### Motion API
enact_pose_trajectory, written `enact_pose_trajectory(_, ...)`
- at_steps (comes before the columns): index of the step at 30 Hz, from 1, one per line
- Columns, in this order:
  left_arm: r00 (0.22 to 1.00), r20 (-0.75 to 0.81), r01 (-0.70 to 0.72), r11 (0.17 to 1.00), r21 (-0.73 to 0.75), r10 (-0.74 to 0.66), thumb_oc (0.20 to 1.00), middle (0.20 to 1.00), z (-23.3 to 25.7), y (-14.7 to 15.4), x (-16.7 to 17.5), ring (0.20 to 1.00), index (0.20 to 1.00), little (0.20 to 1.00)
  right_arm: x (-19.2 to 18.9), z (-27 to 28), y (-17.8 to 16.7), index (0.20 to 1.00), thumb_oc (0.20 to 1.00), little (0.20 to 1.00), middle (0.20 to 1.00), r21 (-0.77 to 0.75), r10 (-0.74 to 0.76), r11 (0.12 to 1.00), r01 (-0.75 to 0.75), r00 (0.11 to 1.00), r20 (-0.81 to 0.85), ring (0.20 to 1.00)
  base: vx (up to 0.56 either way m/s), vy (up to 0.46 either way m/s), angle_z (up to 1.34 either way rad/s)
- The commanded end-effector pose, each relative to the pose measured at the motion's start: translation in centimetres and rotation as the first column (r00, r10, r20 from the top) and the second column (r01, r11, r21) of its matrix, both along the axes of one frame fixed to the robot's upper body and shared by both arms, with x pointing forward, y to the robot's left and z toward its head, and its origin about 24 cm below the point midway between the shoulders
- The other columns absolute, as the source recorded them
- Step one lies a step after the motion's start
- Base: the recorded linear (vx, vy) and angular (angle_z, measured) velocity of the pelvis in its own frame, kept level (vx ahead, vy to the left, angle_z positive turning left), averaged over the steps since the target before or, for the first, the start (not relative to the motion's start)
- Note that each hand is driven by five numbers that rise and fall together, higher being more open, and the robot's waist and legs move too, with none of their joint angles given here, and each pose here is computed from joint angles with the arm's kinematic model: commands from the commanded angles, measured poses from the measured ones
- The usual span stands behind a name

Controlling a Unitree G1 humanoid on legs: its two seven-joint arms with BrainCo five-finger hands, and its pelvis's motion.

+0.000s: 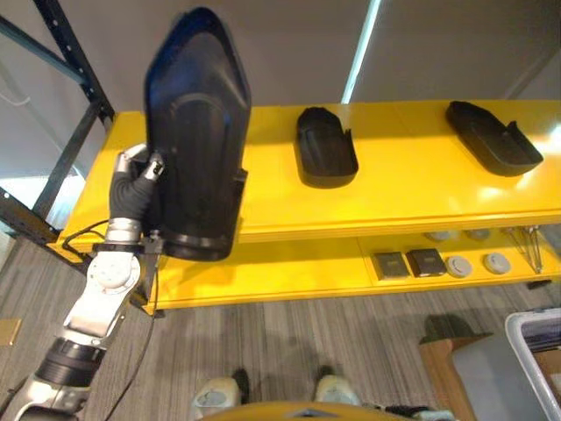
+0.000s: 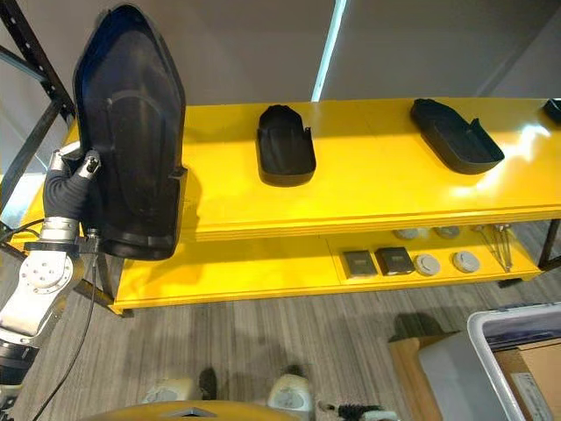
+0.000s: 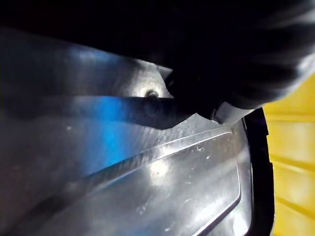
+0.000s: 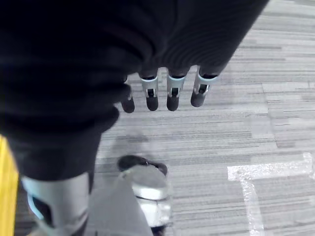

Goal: Move parts from the plastic box to the shelf.

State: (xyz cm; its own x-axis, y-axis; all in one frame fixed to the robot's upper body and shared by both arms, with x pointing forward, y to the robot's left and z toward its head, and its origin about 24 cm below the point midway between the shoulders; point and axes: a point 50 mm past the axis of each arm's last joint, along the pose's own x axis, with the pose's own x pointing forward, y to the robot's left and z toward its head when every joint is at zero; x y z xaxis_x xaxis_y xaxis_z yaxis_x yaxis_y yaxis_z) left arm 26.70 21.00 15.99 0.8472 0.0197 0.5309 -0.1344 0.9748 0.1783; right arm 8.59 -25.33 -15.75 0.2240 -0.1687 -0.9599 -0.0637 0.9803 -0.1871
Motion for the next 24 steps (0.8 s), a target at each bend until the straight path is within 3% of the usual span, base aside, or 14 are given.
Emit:
enact_pose_trajectory(1, 0.985, 0.168, -0.019, 0.998, -0.06, 0.029, 0.2, 0.2, 2.7, 0.6, -1.1, 0.2, 0.2, 0.2, 3.2, 0.8, 0.1, 1.0, 1.0, 1.0, 1.0, -0.012, 0.043, 0.999, -0.042, 0.984, 0.171, 1.0, 0.06, -0.054, 0.81)
enact_pose_trajectory(8, 0.974, 0.142, -0.163, 0.982, -0.093, 0.175, 0.2, 0.2, 1.2, 2.3, -1.1, 0.2, 0.2, 0.2, 1.9, 0.3, 0.4, 1.0, 1.0, 1.0, 1.0, 0.038, 0.029, 0.999, -0.032, 0.995, 0.095, 1.0, 0.09, -0.108, 0.16)
enact_pose_trajectory(16, 0.981, 0.013, -0.19, 0.979, -0.078, 0.191, 0.2, 0.2, -0.3, 2.9, 0.6, 0.2, 0.2, 0.2, 1.8, 0.9, -1.5, 1.0, 1.0, 1.0, 1.0, 0.03, -0.001, 1.0, 0.0, 0.998, 0.062, 1.0, 0.13, 0.013, 0.21)
enact_pose_trajectory(24, 0.976, 0.061, -0.195, 0.961, -0.196, 0.211, 0.2, 0.2, 2.4, 3.8, 3.4, 0.2, 0.2, 0.2, 4.1, 1.8, -2.0, 1.0, 1.0, 1.0, 1.0, 0.057, -0.083, 0.995, 0.077, 0.99, 0.113, 1.0, 0.01, 0.093, -0.07)
